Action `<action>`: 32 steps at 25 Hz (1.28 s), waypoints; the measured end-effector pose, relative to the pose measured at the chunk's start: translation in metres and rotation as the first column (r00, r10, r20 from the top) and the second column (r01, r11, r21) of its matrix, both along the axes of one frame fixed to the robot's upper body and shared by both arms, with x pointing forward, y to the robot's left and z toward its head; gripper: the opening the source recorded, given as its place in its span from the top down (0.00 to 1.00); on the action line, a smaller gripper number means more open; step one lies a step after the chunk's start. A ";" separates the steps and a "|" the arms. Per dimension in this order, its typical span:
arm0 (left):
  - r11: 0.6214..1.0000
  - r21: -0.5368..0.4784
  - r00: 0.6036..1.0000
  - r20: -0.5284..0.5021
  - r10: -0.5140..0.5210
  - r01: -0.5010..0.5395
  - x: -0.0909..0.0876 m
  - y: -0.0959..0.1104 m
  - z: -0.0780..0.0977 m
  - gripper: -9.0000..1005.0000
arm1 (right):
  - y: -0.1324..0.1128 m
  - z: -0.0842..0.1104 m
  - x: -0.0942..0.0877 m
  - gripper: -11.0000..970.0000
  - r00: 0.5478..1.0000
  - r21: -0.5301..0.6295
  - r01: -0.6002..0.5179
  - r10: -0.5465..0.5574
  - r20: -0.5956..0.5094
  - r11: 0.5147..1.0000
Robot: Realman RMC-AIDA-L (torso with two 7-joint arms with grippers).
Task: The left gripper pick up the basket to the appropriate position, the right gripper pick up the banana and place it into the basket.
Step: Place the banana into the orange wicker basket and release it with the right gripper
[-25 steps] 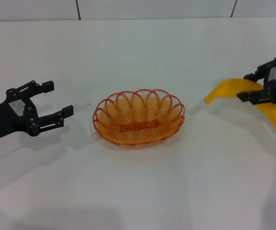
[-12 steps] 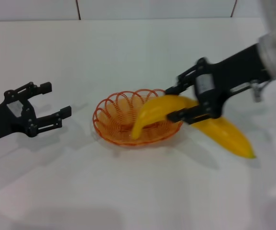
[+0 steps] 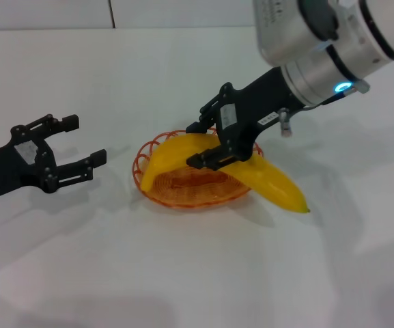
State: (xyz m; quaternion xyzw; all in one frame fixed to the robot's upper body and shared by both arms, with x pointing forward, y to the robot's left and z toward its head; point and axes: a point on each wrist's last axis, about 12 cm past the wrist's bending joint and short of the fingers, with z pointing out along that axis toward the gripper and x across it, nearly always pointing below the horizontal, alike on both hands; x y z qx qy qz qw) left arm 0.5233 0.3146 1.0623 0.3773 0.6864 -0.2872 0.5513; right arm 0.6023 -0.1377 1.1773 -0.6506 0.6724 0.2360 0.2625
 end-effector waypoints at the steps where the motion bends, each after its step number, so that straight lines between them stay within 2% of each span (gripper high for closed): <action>1: 1.000 0.000 1.000 0.000 0.000 0.000 0.000 0.000 0.000 0.14 | 0.003 -0.002 0.001 0.47 1.000 -0.007 0.009 -0.009 0.006 1.000; 12: 1.000 -0.001 1.000 0.002 -0.002 0.002 0.001 -0.001 0.001 0.14 | 0.016 -0.022 0.009 0.47 0.997 -0.071 0.080 -0.078 0.024 0.994; 32: 1.000 -0.001 1.000 0.006 -0.006 0.006 0.003 -0.002 0.002 0.14 | 0.029 -0.025 0.005 0.47 0.998 -0.085 0.065 -0.063 0.024 0.994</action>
